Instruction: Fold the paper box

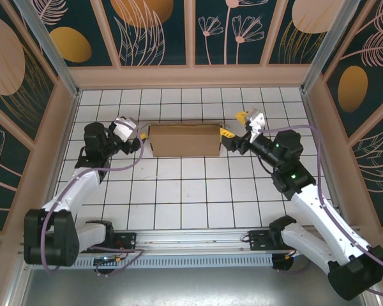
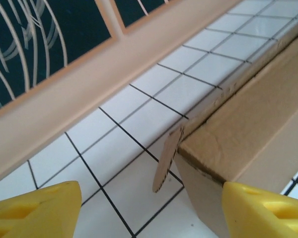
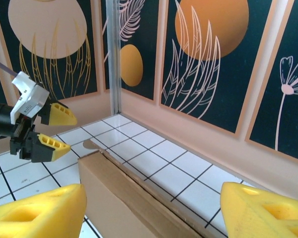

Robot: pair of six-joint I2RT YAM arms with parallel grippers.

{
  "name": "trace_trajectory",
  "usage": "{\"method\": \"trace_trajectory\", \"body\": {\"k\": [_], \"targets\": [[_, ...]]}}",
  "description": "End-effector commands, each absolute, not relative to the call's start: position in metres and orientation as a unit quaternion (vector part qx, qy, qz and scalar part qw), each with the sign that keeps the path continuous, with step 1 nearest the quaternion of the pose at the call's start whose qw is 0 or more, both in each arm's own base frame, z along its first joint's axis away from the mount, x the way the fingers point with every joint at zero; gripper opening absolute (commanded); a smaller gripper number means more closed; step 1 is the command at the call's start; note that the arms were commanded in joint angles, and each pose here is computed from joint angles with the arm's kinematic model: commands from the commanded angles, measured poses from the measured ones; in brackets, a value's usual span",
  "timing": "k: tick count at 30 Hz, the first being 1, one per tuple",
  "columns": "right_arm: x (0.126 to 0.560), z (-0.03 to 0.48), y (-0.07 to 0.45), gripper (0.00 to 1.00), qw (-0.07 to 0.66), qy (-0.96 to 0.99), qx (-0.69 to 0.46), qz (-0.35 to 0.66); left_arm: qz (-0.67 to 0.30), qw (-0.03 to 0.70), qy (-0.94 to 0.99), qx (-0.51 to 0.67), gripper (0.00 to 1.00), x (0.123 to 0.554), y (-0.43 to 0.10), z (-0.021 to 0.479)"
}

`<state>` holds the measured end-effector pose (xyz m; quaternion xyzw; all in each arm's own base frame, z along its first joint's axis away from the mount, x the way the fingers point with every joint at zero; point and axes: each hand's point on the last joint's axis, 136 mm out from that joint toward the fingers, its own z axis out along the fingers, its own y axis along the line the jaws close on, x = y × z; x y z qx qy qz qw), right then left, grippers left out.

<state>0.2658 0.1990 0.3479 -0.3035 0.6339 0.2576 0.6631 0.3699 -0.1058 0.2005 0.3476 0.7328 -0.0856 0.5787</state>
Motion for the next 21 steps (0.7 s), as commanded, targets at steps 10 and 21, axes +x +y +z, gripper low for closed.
{"method": "trace_trajectory", "body": {"k": [10,21], "targets": [[0.272,0.323,0.199,0.68,0.656,0.654,-0.307,0.217,-0.119,0.582,0.692,0.409,0.55,0.384,-0.121,0.214],[0.306,0.323,0.192,0.66,0.647,0.682,-0.285,0.187,-0.152,0.557,0.698,0.423,0.30,0.399,-0.129,0.202]]}}
